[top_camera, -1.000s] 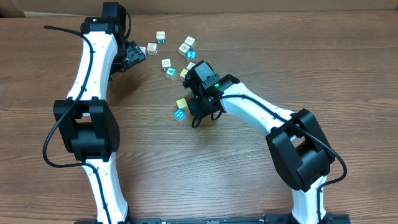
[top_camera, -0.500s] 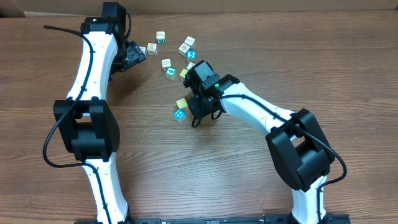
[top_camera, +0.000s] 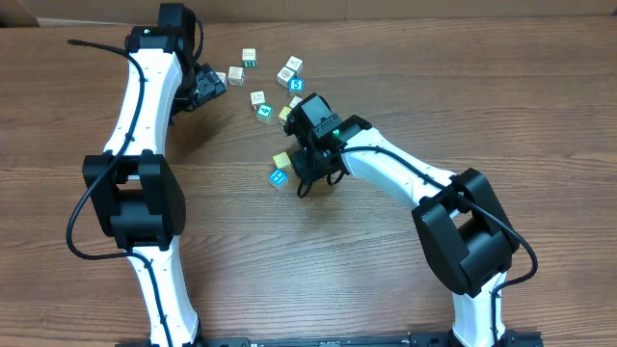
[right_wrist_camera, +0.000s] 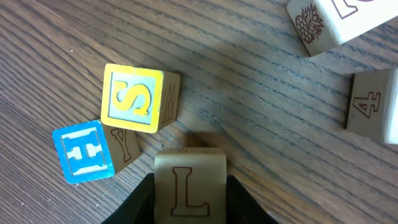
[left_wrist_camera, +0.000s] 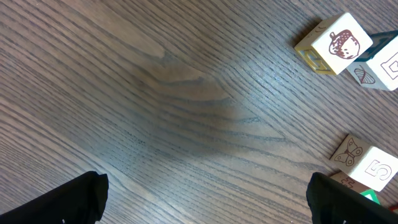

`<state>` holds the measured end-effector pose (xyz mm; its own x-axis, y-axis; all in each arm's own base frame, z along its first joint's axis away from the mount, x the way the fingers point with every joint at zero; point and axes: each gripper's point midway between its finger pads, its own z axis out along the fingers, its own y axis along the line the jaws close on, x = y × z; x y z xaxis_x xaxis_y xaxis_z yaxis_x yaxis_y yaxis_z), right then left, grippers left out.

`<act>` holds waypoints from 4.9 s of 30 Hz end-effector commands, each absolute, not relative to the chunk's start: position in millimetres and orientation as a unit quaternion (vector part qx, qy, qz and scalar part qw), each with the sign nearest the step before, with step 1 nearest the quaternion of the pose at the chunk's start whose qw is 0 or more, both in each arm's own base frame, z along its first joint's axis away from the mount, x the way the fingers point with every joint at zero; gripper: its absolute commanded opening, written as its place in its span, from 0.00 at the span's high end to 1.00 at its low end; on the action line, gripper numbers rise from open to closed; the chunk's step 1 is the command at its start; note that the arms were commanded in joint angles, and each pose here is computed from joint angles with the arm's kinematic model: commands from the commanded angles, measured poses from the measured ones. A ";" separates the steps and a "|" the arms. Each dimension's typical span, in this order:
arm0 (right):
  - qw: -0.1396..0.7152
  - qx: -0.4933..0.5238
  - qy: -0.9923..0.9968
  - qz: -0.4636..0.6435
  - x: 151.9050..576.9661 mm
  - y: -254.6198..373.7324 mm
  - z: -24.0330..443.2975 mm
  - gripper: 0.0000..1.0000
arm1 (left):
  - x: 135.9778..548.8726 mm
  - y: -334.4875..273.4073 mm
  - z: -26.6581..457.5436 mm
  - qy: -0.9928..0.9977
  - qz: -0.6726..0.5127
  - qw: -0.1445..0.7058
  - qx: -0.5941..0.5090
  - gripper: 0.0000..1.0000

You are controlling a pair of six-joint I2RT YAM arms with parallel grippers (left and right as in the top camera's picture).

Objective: Form a circle

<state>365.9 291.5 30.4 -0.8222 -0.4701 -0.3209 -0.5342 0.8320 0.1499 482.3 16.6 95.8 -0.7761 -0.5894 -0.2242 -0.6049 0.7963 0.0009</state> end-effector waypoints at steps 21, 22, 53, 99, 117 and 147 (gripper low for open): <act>0.141 -0.266 0.947 0.116 363.5 288.5 7.9 0.68 | 485.4 18.4 105.7 0.940 0.037 0.120 -0.317 0.00; 0.142 -0.266 0.946 0.116 364.0 289.0 8.2 0.68 | 485.4 18.4 105.7 0.940 0.037 0.120 -0.317 0.00; 0.124 -0.270 0.946 0.130 354.8 291.3 7.0 0.70 | 485.4 18.4 105.7 0.940 0.037 0.120 -0.317 0.00; 0.141 -0.281 0.940 0.134 361.2 295.9 9.8 0.68 | 485.4 18.1 105.7 0.940 0.036 0.120 -0.317 0.00; 0.135 -0.280 0.941 0.131 358.9 294.2 8.7 0.72 | 485.4 18.1 105.7 0.940 0.036 0.120 -0.317 0.00; 0.138 -0.281 0.940 0.133 360.0 295.2 9.3 0.67 | 485.4 18.1 105.7 0.940 0.036 0.120 -0.317 0.00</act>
